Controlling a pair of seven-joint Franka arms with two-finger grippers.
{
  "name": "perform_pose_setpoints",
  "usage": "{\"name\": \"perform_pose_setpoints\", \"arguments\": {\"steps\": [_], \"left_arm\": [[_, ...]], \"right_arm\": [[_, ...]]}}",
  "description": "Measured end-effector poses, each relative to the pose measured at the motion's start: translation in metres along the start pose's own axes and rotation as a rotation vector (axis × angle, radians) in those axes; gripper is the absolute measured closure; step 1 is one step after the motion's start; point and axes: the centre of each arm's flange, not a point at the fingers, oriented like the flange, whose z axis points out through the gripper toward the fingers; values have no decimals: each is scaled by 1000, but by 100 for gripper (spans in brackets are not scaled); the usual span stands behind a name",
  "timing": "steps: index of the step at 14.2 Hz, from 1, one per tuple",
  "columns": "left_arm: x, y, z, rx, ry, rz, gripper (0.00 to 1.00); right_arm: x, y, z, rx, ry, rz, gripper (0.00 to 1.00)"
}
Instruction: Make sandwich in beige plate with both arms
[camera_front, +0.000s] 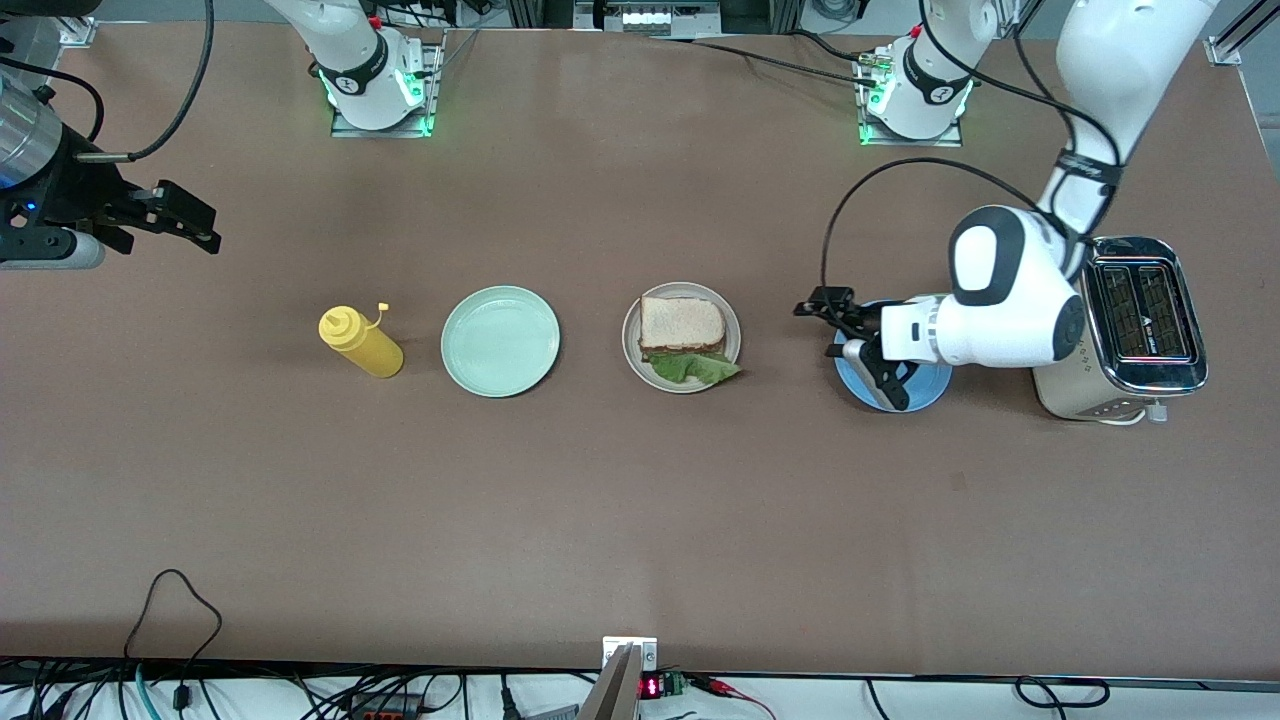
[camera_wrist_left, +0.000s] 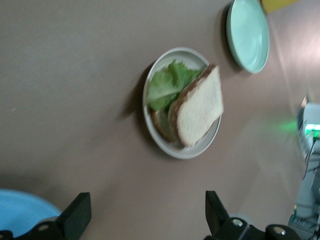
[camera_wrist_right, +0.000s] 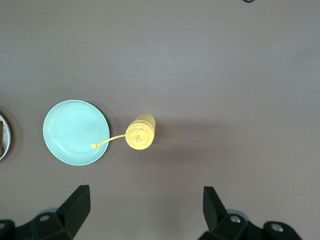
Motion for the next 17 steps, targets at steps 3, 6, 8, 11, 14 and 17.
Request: {"name": "perform_pose_setpoints", "arguments": {"steps": [3,6,8,11,14,17], "left_arm": [[0,1,-43,90,-159,11,0],[1,13,-83,184,-300,-46,0],[-1,22,-109,225,-363,-106,0],[-1,45,-155,343,-400,-230,0],[-10,62,-196,474,-354,-329,0],[-27,67,-242,554,-263,-389,0]], "right_arm": [[0,0,0,0,0,0,0],[0,0,0,0,0,0,0],[0,0,0,0,0,0,0],[0,0,0,0,0,0,0],[0,0,0,0,0,0,0],[0,0,0,0,0,0,0]]}}
